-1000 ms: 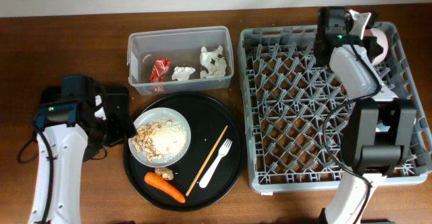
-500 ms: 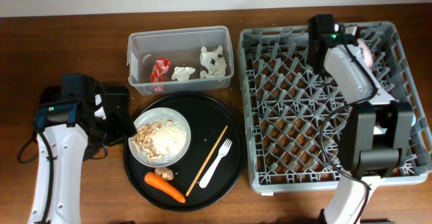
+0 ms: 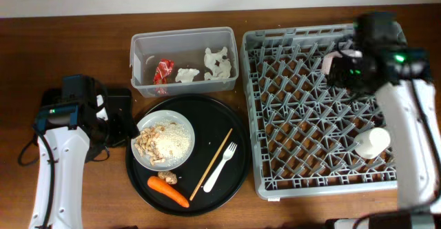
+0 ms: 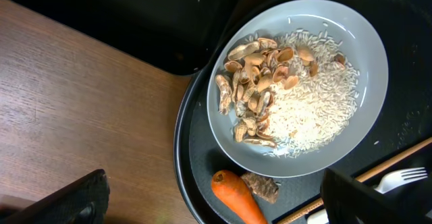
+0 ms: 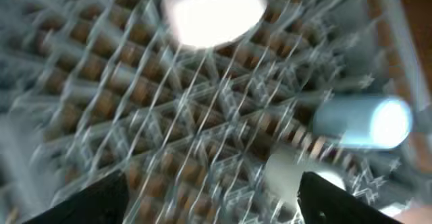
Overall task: Sort waste into correct bins and load items into the dishwasher rack
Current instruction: 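Grasp the rim of the white plate with the left gripper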
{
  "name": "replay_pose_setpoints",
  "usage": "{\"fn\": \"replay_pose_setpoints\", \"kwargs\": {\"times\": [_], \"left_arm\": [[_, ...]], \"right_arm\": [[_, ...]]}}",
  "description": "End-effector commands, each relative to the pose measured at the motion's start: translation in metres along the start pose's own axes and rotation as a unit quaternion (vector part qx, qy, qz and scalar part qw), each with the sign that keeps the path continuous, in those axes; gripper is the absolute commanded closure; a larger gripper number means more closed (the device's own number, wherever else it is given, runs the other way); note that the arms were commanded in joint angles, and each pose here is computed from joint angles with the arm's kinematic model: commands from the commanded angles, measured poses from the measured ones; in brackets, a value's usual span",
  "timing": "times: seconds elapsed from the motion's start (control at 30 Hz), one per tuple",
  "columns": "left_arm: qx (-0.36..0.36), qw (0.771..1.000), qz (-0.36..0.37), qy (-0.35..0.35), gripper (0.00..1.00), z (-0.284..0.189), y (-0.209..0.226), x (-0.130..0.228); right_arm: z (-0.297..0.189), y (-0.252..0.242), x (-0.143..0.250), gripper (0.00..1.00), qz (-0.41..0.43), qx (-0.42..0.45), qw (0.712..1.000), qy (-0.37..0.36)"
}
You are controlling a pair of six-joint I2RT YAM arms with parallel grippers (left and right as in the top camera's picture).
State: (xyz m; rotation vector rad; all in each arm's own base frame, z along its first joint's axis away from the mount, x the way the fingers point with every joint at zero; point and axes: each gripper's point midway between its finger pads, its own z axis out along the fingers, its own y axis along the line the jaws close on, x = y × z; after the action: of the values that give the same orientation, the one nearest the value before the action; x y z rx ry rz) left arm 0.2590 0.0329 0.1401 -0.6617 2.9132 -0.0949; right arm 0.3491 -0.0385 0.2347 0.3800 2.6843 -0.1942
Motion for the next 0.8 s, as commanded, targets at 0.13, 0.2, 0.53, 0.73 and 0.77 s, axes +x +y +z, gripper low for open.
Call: {"fn": "replay_pose_setpoints", "kwargs": {"times": [0.13,0.2,0.53,0.73,0.77], "left_arm": [[0.018,0.997,0.079,-0.002,0.01,-0.001,-0.032,0.011],[0.025,0.990,0.136,0.009,0.01,0.000,-0.059,0.028],[0.094,0.954,0.282,0.035,0.01,0.078,-0.187,0.057],[0.100,0.963,0.247,0.048,0.01,0.127,-0.206,0.051],[0.101,0.965,0.238,0.047,0.01,0.127,-0.207,0.050]], "right_arm": [[-0.002,0.023,0.083,0.59,0.001,-0.095,0.982,0.163],[-0.013,0.037,0.095,0.58,-0.023,-0.150,0.974,0.167],[-0.007,0.032,0.124,0.57,-0.042,-0.146,0.969,0.193],[-0.007,0.032,0.124,0.57,-0.044,-0.147,0.969,0.193],[-0.007,0.032,0.124,0.57,-0.044,-0.147,0.969,0.193]]}}
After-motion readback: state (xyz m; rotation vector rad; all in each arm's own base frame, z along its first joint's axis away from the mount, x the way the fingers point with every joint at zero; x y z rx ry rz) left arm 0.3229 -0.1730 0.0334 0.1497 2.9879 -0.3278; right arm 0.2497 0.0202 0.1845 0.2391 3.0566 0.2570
